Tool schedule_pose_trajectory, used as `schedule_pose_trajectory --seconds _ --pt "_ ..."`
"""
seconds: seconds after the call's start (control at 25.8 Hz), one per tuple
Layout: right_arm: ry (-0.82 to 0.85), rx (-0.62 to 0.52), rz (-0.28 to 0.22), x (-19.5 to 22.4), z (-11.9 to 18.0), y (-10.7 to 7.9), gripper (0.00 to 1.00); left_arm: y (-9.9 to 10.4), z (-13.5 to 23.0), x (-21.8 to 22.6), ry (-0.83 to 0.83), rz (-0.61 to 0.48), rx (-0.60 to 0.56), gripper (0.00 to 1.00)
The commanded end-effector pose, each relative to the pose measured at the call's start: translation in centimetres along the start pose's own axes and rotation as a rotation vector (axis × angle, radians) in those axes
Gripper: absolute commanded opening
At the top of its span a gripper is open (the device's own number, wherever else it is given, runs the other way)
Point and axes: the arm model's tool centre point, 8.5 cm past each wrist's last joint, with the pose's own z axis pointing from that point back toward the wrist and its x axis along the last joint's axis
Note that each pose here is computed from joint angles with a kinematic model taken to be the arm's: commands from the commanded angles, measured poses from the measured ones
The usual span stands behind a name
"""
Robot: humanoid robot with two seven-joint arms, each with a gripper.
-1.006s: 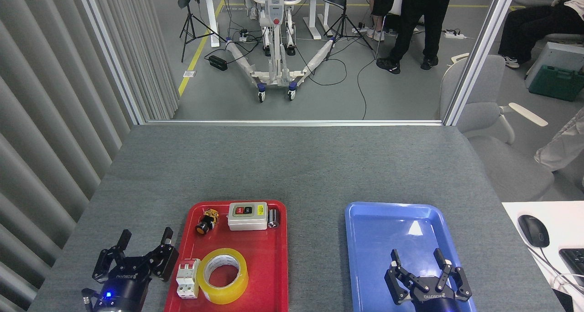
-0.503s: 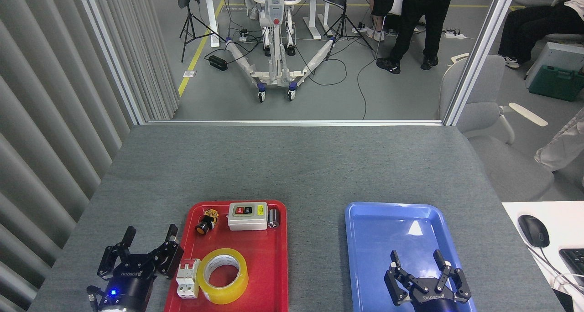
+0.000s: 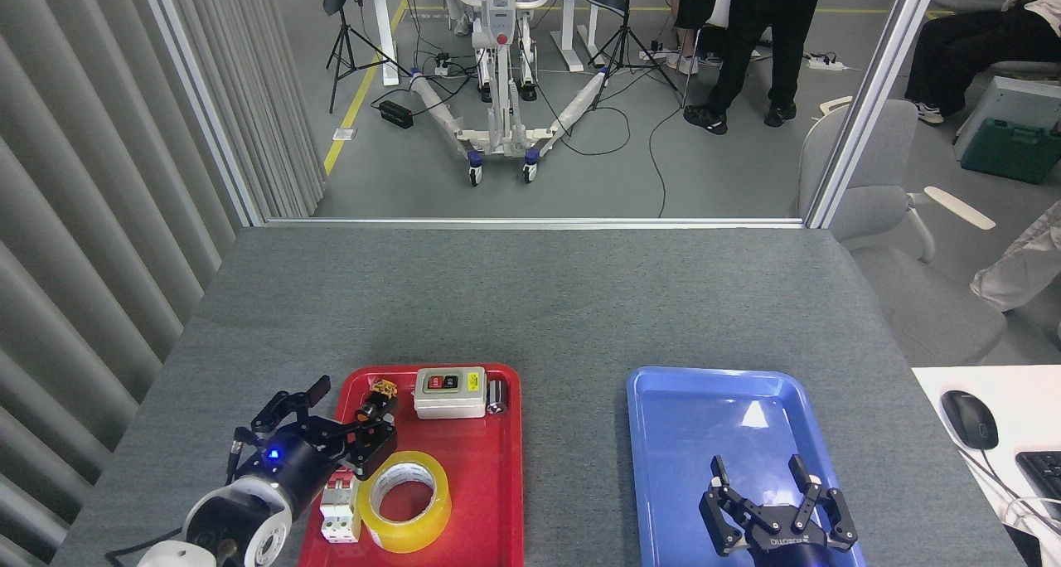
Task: Place and move tape with both arms
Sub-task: 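Reach the left gripper to the yellow tape roll and grasp it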
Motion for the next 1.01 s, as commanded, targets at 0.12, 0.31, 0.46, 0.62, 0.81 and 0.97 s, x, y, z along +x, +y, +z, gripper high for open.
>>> schedule_pose_trajectory --seconds 0.12,0.31,0.46,0.62,0.81,0.97 --pt "0.0 0.0 -0.001 0.0 0.0 0.0 1.0 1.1 -1.8 1.2 -0.118 -0.157 -0.426 1.0" --pt "0.0 -0.002 -0.004 0.1 0.0 0.0 1.0 1.4 -4.2 4.3 -0.198 -0.298 -0.529 1.0" --pt "0.0 -0.002 -0.002 0.1 0.0 0.0 1.0 0.8 -5.3 4.8 -0.241 -0.361 -0.619 0.99" --pt "0.0 0.0 -0.002 0.0 0.1 0.0 1.0 1.4 -5.3 3.7 -0.259 -0.456 -0.755 0.99" --pt "0.0 0.002 -0.001 0.0 0.2 0.1 1.0 1.3 -4.8 3.5 -0.31 -0.558 -0.845 0.97" --pt "0.002 0.003 0.001 0.0 0.2 0.2 1.0 0.4 -5.1 3.9 -0.333 -0.562 -0.876 0.89"
